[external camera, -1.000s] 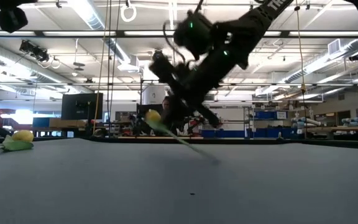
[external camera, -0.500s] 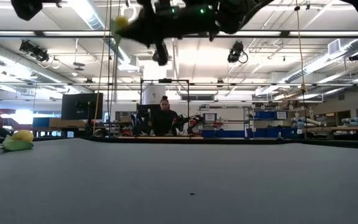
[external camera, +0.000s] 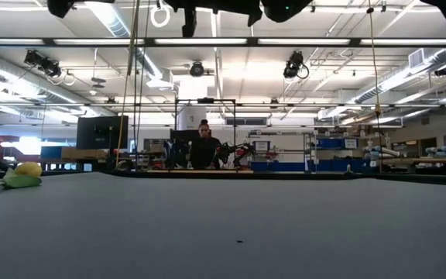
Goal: Sort flowers into vase by color
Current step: Put the right yellow flower into the transparent flower vase
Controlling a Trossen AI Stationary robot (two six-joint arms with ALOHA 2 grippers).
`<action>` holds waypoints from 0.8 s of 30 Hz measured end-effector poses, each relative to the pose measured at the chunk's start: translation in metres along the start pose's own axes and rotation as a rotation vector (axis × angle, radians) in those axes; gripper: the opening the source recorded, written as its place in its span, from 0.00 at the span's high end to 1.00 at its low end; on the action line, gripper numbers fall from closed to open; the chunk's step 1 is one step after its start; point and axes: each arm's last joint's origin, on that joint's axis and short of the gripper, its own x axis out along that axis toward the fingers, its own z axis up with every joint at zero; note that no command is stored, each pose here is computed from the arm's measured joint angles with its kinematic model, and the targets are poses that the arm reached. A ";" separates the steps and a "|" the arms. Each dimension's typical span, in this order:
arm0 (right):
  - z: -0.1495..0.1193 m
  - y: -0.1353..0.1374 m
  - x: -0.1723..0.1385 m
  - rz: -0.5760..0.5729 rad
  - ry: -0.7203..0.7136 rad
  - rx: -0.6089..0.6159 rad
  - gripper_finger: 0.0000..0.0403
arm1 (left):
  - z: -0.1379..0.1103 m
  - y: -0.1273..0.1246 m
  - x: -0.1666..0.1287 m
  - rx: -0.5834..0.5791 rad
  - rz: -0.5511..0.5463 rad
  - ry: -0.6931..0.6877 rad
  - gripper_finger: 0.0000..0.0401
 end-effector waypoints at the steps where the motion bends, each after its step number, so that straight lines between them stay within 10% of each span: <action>1: 0.000 0.000 0.000 0.007 0.005 0.000 0.99 | 0.001 -0.002 0.004 0.007 -0.005 0.001 0.40; 13: 0.000 0.002 0.000 0.065 0.020 -0.016 0.99 | 0.005 -0.007 0.039 0.066 0.017 0.012 0.45; 24: 0.000 0.002 0.000 0.070 0.027 0.033 0.94 | 0.010 -0.009 0.039 0.289 -0.066 -0.007 0.93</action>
